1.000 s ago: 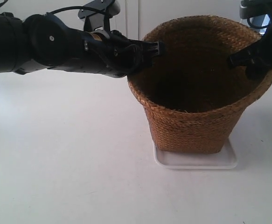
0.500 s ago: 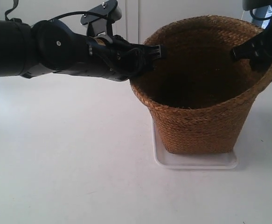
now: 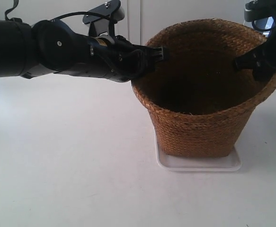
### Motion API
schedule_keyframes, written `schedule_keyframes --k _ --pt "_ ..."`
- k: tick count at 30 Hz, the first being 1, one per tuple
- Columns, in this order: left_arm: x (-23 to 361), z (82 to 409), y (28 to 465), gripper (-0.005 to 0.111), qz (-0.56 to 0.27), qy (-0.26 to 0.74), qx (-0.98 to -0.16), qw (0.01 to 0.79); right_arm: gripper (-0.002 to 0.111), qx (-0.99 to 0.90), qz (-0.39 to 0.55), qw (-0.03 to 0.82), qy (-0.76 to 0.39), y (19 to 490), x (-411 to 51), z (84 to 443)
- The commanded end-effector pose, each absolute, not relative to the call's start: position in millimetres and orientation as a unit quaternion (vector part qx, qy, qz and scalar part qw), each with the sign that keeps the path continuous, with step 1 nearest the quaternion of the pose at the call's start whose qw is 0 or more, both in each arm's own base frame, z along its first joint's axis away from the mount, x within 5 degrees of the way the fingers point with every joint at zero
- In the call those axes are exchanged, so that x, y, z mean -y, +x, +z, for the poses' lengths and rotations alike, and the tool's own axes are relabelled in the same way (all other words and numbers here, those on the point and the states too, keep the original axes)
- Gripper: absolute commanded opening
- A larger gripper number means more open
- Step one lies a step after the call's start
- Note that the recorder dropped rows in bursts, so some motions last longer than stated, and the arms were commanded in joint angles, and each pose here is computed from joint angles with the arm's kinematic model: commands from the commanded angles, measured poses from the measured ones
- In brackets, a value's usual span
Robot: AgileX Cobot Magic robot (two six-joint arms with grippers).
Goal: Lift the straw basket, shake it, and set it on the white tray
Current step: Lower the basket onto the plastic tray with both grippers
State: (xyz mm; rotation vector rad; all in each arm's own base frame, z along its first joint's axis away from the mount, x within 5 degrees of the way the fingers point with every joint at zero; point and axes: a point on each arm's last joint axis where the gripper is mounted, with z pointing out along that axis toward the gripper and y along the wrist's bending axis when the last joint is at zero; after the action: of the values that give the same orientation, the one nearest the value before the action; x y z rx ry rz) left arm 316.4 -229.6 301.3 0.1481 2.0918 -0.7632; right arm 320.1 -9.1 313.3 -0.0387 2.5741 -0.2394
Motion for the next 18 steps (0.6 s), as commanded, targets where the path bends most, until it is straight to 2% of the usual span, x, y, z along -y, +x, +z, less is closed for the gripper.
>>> schedule_keyframes --k 1,7,9,12,15,18 --pt "230.9 307.1 313.7 0.0 -0.304 0.078 -0.838 0.446 0.0 -0.955 -0.108 0.277 -0.019 320.9 15.4 312.0" --pt "230.9 307.1 313.6 0.0 -0.304 0.078 -0.839 0.445 0.001 -0.953 -0.107 0.283 -0.02 321.8 15.2 312.5" --pt "230.9 307.1 313.6 0.0 -0.304 0.078 -0.839 0.445 0.007 -0.953 -0.107 0.283 -0.02 322.0 15.2 312.6" --pt "230.9 307.1 313.6 0.002 -0.298 0.088 -0.838 0.449 0.021 -0.952 -0.107 0.286 -0.02 322.4 15.1 312.9" --pt "230.9 307.1 313.6 0.018 -0.289 0.106 -0.835 0.455 0.038 -0.951 -0.107 0.288 -0.021 322.7 15.0 313.1" --pt "230.9 307.2 313.7 0.039 -0.289 0.106 -0.835 0.456 0.046 -0.951 -0.107 0.289 -0.021 322.9 14.9 313.2"
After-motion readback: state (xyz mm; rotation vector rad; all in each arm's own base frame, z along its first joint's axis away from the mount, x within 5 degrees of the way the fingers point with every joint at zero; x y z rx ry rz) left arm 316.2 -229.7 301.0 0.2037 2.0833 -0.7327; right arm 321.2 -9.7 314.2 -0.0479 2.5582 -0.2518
